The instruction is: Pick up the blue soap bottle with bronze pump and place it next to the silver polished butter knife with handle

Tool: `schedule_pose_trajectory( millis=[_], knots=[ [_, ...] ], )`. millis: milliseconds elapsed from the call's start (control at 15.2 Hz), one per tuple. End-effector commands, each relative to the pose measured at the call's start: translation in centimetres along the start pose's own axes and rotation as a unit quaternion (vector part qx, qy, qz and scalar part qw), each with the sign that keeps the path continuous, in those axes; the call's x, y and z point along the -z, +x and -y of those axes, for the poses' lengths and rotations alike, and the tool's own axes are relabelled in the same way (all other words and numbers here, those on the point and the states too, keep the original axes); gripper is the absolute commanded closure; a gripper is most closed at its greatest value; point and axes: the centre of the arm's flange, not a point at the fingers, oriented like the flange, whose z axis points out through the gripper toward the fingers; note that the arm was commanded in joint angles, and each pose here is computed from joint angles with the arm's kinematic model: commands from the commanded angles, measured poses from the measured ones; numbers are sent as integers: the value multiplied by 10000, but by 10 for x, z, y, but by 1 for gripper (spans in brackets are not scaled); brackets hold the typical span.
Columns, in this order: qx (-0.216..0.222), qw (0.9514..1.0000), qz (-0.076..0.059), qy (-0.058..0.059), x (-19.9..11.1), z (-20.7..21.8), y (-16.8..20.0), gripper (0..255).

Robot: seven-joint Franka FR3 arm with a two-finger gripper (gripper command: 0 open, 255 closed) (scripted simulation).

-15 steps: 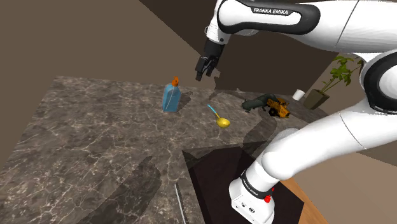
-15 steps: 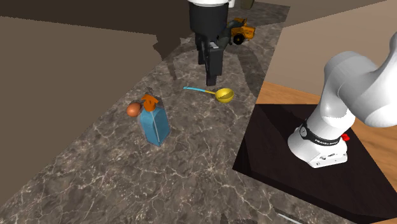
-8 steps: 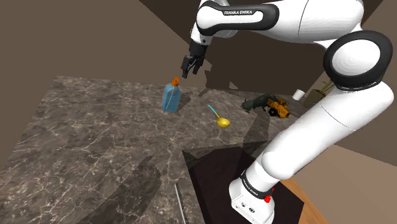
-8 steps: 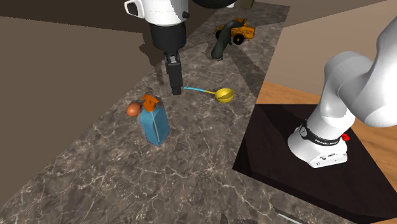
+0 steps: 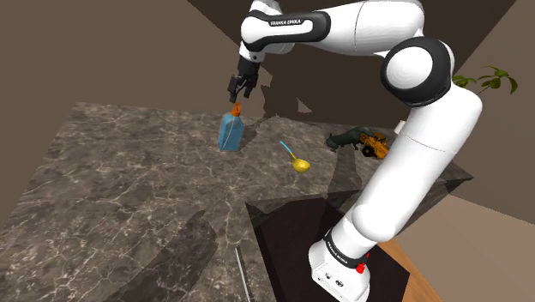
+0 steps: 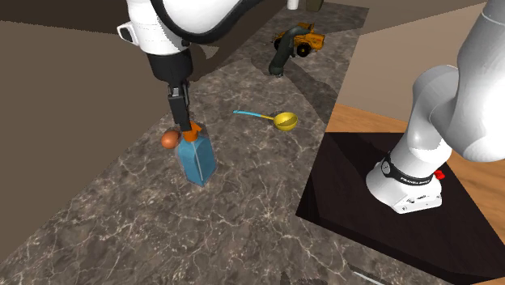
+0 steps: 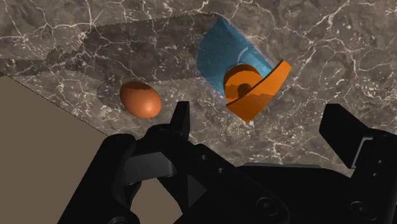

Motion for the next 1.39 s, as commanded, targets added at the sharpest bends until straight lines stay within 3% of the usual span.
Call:
schedule_pose_trajectory(
  millis=[0, 396, 858, 924, 1320],
  knots=[
    [5, 10000, -7, 0, -10, 0, 5, 0],
    [5, 10000, -7, 0, -39, 0, 5, 0],
    [5, 10000, -7, 0, -39, 0, 5, 0],
    [5, 10000, -7, 0, -39, 0, 5, 255],
    [5, 10000, -7, 0, -39, 0, 5, 255]
  ],
)
